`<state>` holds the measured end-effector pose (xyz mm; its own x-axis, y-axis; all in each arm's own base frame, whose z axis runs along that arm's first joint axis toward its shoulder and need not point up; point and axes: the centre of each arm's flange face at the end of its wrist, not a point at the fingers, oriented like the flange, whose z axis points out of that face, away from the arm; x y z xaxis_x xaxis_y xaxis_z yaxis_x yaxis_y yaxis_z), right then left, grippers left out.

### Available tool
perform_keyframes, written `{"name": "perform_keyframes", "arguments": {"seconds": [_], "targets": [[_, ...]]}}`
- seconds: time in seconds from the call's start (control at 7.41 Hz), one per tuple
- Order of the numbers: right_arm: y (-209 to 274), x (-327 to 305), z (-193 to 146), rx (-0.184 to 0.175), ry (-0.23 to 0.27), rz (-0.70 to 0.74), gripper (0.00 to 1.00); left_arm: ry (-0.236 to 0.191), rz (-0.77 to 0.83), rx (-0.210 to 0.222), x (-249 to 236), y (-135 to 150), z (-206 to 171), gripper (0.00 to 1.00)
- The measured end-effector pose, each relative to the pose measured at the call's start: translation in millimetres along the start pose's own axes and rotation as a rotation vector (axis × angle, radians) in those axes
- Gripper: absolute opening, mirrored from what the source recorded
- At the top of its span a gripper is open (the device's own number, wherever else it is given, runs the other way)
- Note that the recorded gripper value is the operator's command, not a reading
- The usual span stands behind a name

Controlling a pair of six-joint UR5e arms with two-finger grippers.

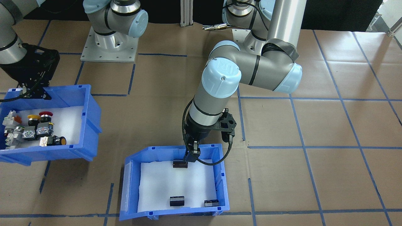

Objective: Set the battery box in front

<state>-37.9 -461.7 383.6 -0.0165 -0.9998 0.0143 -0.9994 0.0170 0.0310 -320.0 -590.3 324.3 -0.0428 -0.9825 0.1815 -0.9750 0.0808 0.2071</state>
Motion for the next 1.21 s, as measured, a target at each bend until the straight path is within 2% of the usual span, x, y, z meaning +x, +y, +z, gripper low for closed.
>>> {"name": "perform_keyframes", "arguments": {"seconds": [0.27, 0.4, 0.54, 0.81, 0.94, 1.21], "targets": [[-19, -28, 12, 0.011, -0.028, 0.028, 0.0, -0.033, 0.231, 0.068, -10, -25, -44, 0.87], [-27, -45, 20, 0.014, -0.036, 0.027, 0.0, -0.054, 0.371, 0.083, -18, -42, -66, 0.94], [-36, -59, 24, 0.014, -0.035, 0.017, 0.0, -0.091, 0.519, 0.085, -28, -57, -86, 1.0], [-69, -72, 27, 0.01, -0.028, -0.039, 0.0, -0.18, 0.784, 0.062, -46, -95, -126, 1.0], [-87, -76, 29, 0.007, -0.026, -0.057, 0.0, -0.211, 0.905, 0.058, -52, -112, -142, 1.0], [-128, -91, 42, 0.001, -0.036, -0.065, 0.0, -0.241, 1.164, 0.071, -58, -129, -165, 1.0]]}}
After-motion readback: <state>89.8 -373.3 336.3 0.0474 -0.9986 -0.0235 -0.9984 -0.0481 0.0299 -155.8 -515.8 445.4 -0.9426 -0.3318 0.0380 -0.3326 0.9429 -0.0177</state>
